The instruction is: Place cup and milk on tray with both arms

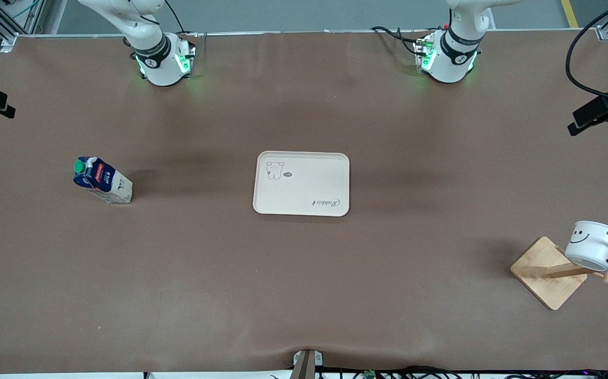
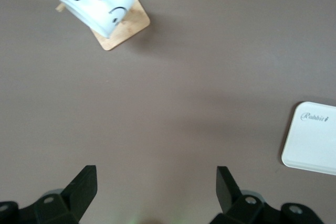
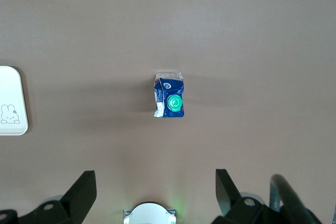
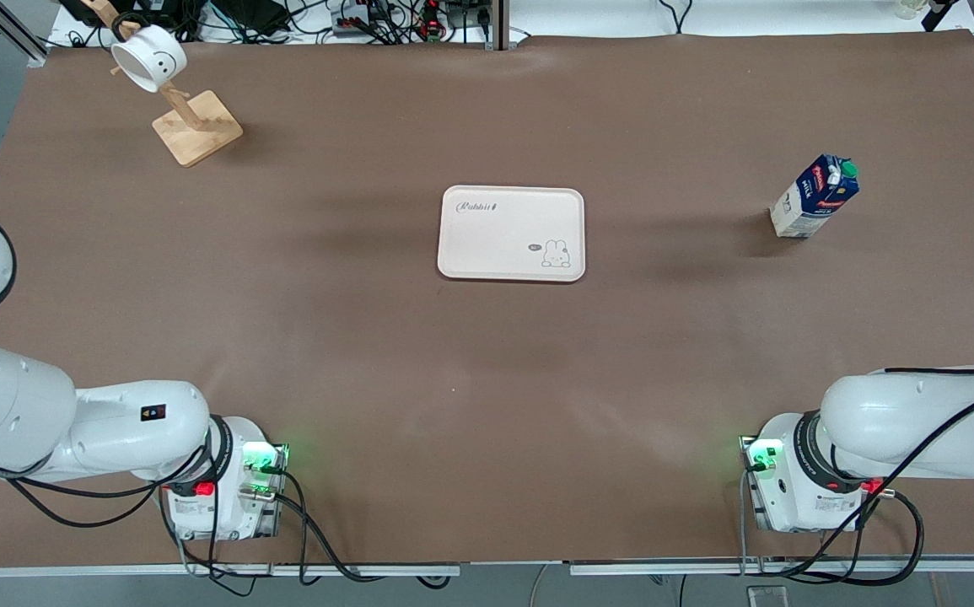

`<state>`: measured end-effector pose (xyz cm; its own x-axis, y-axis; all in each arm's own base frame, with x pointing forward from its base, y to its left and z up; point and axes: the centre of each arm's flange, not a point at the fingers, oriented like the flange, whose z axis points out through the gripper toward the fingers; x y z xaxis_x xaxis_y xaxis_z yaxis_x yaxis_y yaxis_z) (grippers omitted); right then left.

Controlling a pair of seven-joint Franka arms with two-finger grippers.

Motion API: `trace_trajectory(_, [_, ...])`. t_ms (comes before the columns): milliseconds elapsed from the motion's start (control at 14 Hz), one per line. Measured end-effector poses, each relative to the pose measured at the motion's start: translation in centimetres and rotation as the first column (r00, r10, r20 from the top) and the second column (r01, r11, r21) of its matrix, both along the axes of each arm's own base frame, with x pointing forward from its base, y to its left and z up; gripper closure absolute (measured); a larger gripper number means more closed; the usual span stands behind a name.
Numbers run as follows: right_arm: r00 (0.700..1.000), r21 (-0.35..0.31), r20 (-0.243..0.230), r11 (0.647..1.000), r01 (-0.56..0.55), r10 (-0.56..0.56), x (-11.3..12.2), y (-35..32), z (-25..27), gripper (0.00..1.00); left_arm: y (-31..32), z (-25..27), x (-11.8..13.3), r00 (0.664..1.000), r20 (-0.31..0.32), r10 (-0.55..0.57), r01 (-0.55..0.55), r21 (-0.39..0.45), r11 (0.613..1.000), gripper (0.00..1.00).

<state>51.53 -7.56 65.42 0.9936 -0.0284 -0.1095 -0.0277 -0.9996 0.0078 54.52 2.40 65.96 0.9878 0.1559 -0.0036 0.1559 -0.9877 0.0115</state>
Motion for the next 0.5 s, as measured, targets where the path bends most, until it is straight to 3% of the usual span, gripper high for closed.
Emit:
trace_trajectory(286, [1.0, 0.0, 0.0, 1.0, 0.0, 0.0, 0.0, 0.0, 0.0, 0.0, 6.3, -0.6, 0.3, 0.992, 0.054, 0.113, -0.112, -0.007, 0.994, 0.0])
trace_trajectory(500, [1.0, 0.0, -0.001, 1.0, 0.0, 0.0, 0.0, 0.0, 0.0, 0.0, 11.0, -3.4, 0.8, 0.966, 0.128, 0.223, -0.212, -0.095, 0.973, 0.0])
